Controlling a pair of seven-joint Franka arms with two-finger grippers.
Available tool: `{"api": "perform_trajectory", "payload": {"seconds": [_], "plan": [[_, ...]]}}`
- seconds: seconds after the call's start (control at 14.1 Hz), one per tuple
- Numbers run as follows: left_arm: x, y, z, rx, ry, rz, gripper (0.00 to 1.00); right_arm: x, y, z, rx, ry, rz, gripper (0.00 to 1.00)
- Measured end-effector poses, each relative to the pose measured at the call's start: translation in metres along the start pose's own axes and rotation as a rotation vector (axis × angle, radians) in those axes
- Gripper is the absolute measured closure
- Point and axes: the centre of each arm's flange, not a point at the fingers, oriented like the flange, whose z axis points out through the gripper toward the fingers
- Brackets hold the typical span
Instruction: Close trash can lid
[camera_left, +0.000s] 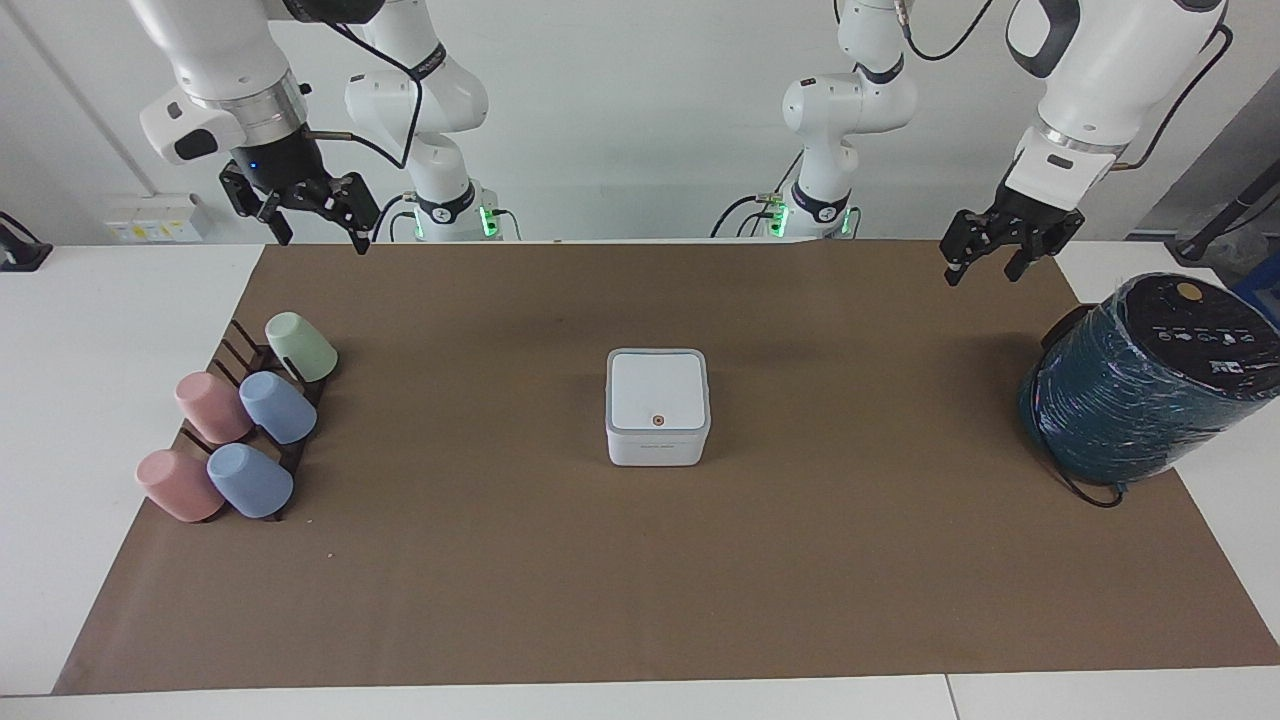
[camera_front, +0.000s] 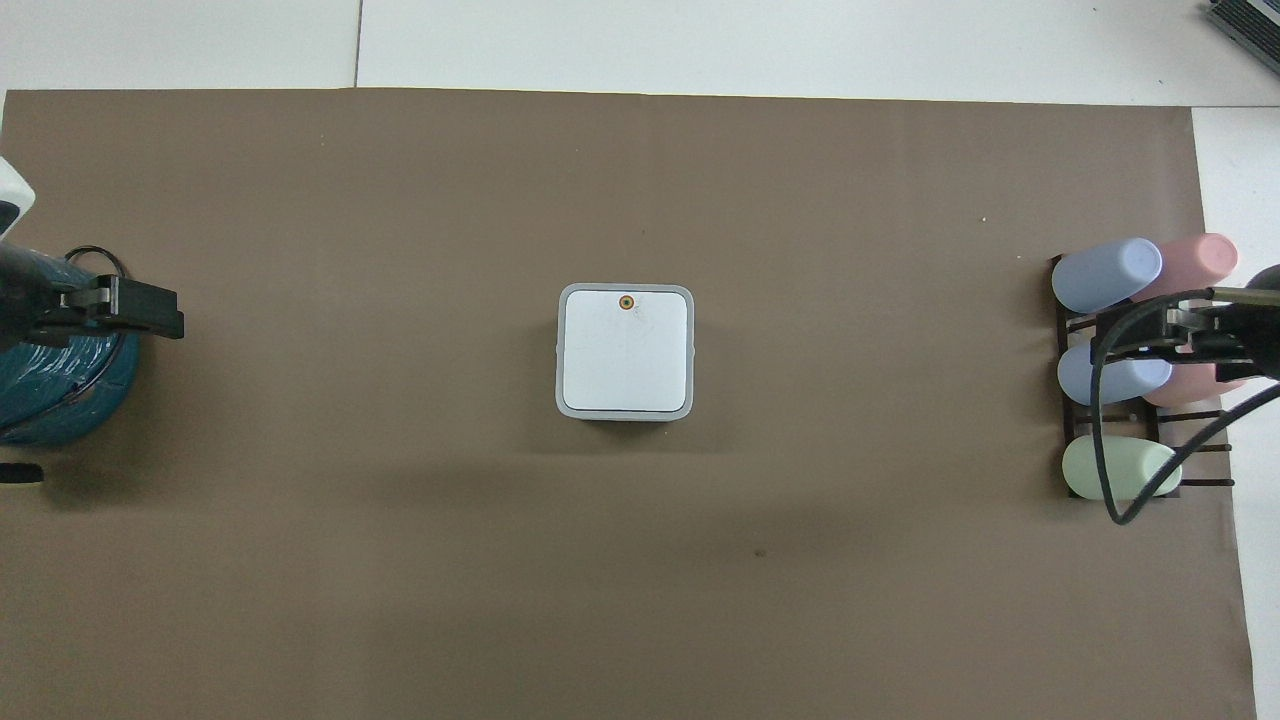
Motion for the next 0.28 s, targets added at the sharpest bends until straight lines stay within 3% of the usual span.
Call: {"api": "perform_trajectory", "payload": {"seconds": [0.28], "plan": [[-0.0004,0.0039,0.0001,0.0,0.0,0.007,0.0,0.0,0.0,0.0,0.0,0.0,0.0,0.0]]}}
